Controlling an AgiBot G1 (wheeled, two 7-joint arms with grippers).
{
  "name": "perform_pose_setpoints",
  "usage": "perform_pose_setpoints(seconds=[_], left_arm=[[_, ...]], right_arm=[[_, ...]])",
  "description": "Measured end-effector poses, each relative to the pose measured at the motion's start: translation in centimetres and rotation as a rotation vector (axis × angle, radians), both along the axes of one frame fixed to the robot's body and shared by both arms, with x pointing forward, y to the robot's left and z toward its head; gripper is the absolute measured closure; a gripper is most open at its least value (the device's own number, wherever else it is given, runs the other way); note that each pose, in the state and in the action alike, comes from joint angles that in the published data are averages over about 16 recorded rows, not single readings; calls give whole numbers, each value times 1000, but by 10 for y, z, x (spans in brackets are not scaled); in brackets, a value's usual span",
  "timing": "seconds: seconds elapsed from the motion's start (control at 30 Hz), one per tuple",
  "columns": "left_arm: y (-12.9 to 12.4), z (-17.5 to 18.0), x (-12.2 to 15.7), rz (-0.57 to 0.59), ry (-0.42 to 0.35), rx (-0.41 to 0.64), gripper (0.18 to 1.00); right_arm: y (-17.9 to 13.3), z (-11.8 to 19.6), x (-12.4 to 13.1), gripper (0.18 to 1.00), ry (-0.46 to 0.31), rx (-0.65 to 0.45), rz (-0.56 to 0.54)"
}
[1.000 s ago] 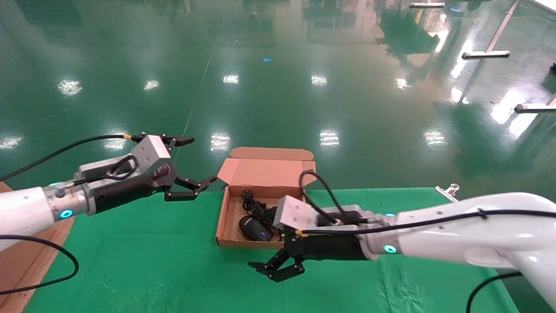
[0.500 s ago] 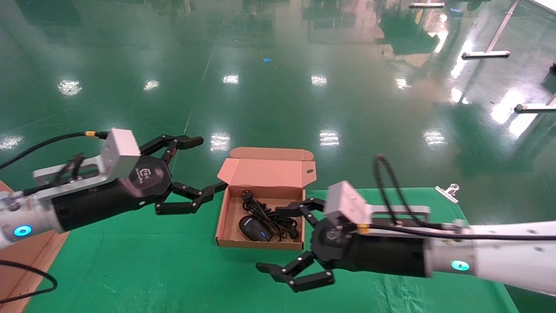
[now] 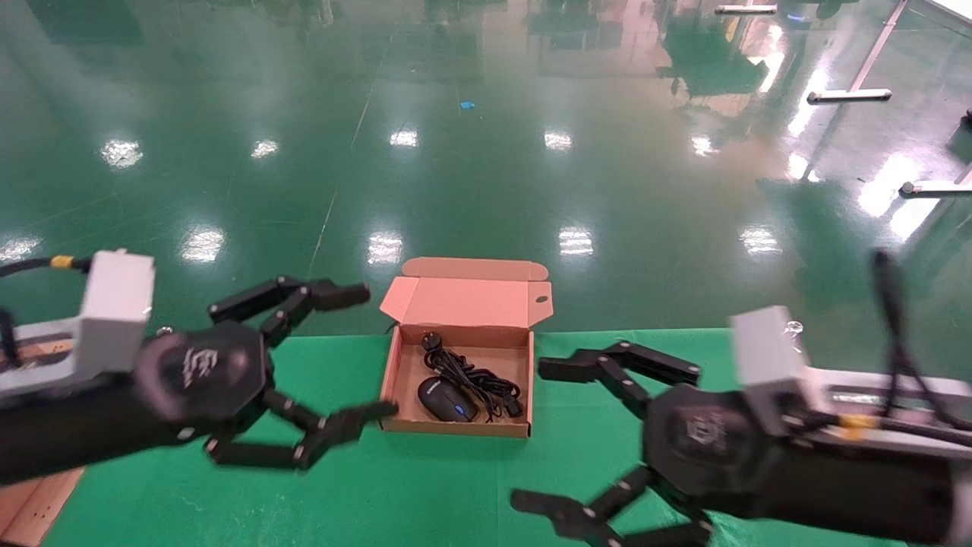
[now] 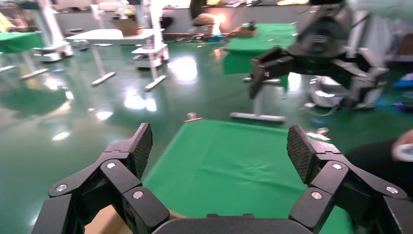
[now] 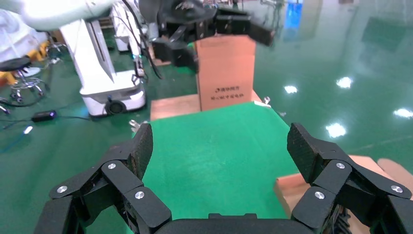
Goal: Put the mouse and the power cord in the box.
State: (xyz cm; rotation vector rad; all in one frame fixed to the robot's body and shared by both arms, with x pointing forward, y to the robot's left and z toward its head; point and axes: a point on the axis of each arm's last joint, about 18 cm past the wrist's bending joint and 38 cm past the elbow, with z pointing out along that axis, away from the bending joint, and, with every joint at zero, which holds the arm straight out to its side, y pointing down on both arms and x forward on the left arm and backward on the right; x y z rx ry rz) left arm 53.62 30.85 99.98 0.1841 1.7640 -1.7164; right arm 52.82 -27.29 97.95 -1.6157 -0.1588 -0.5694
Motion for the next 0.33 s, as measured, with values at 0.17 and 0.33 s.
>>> perform_pose_setpoints(seconds=[0.17,0.33], left_arm=[[-3,-2,-25,-65,37,22,184],[-6,-4,-40,-103,61,40,184]], right_arm=[[-14,6,-23,178,-14,7,26],[-22,9,-37,178,-23,6,42]])
